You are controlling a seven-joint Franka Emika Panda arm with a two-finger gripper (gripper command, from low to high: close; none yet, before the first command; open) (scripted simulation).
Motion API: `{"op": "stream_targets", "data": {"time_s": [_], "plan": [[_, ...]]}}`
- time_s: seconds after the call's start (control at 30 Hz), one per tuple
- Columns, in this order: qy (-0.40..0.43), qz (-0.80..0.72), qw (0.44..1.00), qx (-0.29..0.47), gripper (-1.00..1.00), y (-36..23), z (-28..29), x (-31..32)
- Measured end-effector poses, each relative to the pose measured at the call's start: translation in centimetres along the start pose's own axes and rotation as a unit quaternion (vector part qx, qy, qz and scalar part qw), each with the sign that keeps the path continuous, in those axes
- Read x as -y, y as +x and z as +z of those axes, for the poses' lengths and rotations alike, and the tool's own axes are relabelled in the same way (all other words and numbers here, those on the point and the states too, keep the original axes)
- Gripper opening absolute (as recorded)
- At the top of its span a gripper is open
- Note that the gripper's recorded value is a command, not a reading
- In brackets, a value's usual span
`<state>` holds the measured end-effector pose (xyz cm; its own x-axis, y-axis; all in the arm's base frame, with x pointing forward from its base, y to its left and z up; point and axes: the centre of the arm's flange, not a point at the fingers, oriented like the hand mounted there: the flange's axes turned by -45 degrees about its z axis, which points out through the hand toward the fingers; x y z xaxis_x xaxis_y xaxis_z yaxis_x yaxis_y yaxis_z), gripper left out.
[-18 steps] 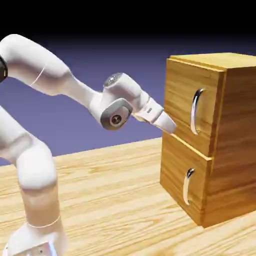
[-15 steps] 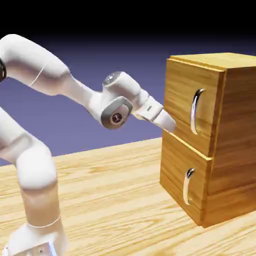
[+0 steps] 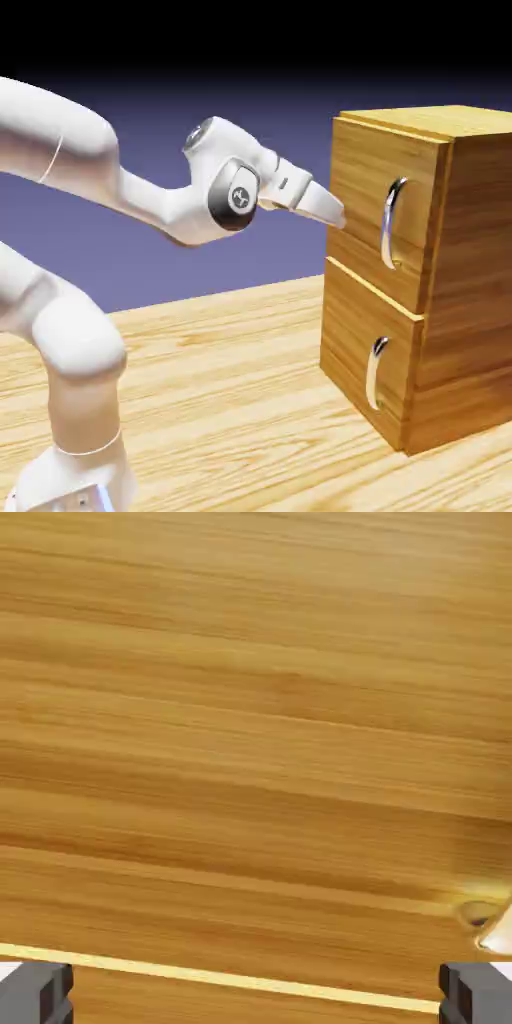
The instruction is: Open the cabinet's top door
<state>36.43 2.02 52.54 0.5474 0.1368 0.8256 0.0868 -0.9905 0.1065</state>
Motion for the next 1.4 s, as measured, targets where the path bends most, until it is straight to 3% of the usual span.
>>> {"op": "stream_targets", "data": {"time_s": [0.73,1.4], "plan": [[-0.022,0.004,0.991,-0.132,0.0,-0.9,-2.5,-3.7],[-0.008,0.044,0.964,-0.261,0.0,-4.8,2.0,-8.9]]}}
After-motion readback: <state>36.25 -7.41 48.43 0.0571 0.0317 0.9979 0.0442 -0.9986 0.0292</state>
